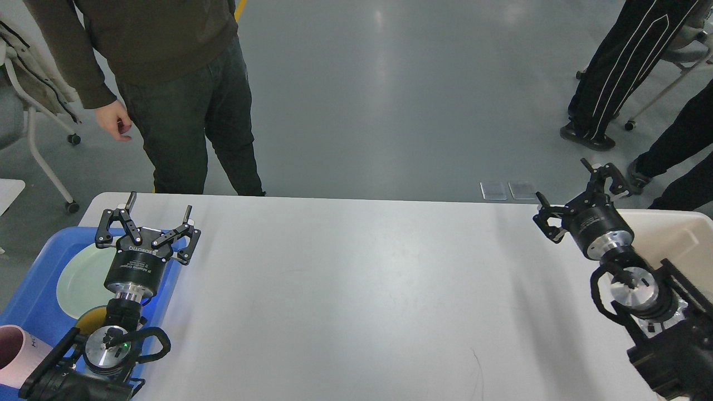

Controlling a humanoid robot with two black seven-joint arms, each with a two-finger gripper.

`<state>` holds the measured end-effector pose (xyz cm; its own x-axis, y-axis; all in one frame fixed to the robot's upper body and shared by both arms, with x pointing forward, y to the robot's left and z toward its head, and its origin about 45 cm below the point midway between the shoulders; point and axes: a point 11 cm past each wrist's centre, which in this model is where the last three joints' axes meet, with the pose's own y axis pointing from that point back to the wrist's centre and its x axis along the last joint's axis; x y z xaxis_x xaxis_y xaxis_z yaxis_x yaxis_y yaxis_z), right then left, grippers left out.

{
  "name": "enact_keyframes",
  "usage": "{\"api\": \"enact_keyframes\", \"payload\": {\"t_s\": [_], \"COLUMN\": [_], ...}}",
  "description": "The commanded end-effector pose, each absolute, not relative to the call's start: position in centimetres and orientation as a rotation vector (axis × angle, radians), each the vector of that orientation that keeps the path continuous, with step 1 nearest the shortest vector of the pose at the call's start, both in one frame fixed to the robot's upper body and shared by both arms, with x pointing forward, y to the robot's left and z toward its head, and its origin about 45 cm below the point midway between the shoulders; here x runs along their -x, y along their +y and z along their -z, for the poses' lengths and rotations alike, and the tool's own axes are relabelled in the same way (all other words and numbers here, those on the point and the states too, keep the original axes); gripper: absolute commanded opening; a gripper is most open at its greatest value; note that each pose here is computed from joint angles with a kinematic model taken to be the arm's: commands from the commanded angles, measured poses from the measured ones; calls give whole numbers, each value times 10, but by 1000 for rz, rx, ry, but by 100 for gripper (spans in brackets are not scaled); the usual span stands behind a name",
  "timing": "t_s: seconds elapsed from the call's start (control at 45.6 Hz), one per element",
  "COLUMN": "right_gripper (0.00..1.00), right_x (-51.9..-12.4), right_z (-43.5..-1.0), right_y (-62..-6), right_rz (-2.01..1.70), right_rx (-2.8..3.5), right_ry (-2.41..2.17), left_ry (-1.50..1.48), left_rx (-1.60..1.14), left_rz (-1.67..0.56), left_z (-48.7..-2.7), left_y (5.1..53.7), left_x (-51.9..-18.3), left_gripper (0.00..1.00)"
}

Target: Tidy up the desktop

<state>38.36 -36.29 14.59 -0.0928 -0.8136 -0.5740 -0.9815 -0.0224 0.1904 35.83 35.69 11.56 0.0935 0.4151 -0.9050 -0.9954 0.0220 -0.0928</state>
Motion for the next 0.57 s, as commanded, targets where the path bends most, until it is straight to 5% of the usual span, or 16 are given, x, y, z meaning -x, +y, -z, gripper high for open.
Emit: {"api": "enact_keyframes", "payload": {"t_s": [0.0, 0.548], "right_gripper": [100, 100], "right_x": [-363, -350], "right_z": [-135, -112], "right_y": [-355, -358], "right_rz": [-740, -730], "right_rx": [1821, 1763], "right_ry": [1965, 2056], "left_ry": [824, 824], "left_rx": [932, 932], "left_rz": [-1311, -1311], "left_z": [-116, -116], "left_y": [357, 357], "left_x": [-358, -358], "left_gripper": [97, 97]}}
